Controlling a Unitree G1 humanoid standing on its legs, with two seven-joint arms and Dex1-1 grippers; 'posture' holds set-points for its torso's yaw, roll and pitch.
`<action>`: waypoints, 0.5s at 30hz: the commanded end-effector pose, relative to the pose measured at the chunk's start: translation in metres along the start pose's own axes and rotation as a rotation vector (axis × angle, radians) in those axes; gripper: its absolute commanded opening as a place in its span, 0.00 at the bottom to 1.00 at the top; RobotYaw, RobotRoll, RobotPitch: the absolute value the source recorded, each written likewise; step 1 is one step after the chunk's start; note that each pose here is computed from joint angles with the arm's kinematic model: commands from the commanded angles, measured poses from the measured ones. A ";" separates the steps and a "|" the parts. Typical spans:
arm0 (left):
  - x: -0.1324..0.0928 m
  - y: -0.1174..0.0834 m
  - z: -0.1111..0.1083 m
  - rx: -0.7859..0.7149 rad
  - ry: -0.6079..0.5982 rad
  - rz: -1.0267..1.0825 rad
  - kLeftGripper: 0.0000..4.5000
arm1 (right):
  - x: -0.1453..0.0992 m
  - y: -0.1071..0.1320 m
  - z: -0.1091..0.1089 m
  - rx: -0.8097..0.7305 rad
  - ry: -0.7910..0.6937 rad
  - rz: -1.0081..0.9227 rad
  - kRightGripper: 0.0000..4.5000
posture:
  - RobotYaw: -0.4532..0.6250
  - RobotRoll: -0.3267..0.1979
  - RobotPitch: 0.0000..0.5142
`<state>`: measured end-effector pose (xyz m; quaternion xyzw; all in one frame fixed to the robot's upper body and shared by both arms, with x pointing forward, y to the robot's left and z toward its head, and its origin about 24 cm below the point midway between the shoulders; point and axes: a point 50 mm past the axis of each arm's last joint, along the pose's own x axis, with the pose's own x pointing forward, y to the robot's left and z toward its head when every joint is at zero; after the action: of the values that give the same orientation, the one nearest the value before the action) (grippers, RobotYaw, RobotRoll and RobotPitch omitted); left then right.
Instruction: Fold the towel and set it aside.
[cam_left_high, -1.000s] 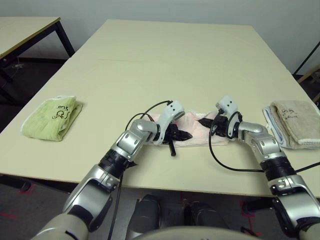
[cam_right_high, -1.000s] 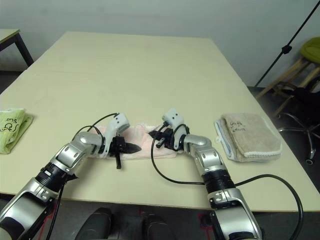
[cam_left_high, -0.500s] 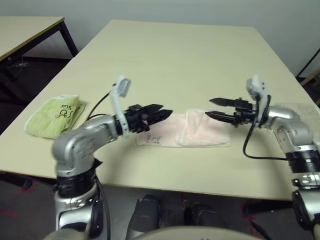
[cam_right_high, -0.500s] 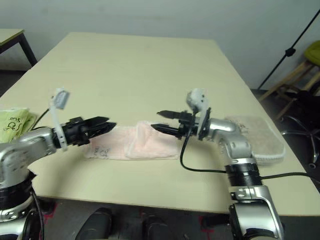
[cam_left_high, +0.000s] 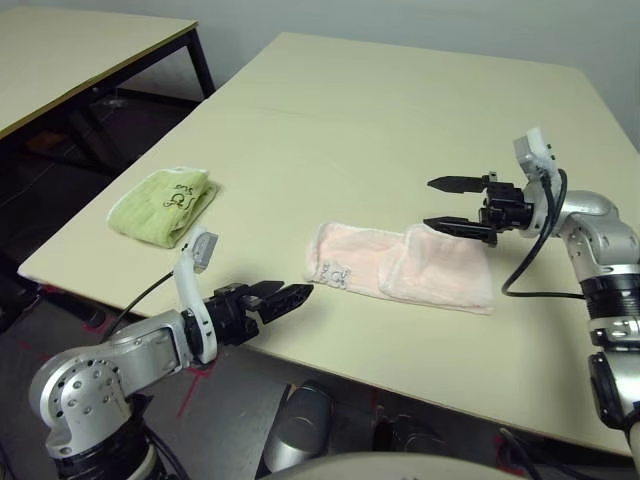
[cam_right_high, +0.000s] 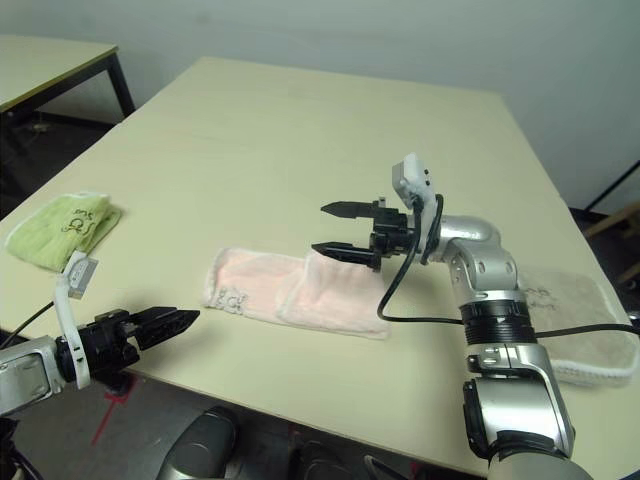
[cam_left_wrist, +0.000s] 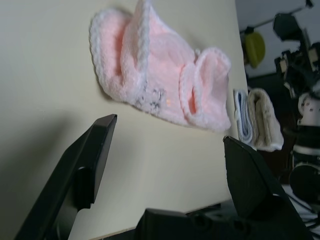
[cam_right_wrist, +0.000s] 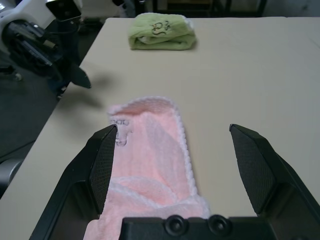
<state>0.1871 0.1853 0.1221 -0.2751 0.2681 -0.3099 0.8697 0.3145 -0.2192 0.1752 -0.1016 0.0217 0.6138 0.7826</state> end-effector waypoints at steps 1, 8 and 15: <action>0.002 -0.005 -0.001 -0.072 -0.003 -0.024 0.99 | -0.009 0.004 0.010 -0.014 0.005 0.029 1.00 | 0.69 0.62 0.20; 0.027 -0.008 0.000 -0.251 0.039 0.062 0.99 | -0.020 0.016 0.005 0.011 0.045 0.022 1.00 | 0.66 0.62 0.22; 0.042 0.001 0.002 -0.333 0.044 0.129 0.99 | -0.035 0.026 0.011 0.020 0.053 -0.017 1.00 | 0.62 0.62 0.23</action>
<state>0.2162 0.1591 0.1162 -0.3844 0.3347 -0.2212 0.8314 0.2836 -0.2414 0.1828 -0.1093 0.0524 0.6094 0.7836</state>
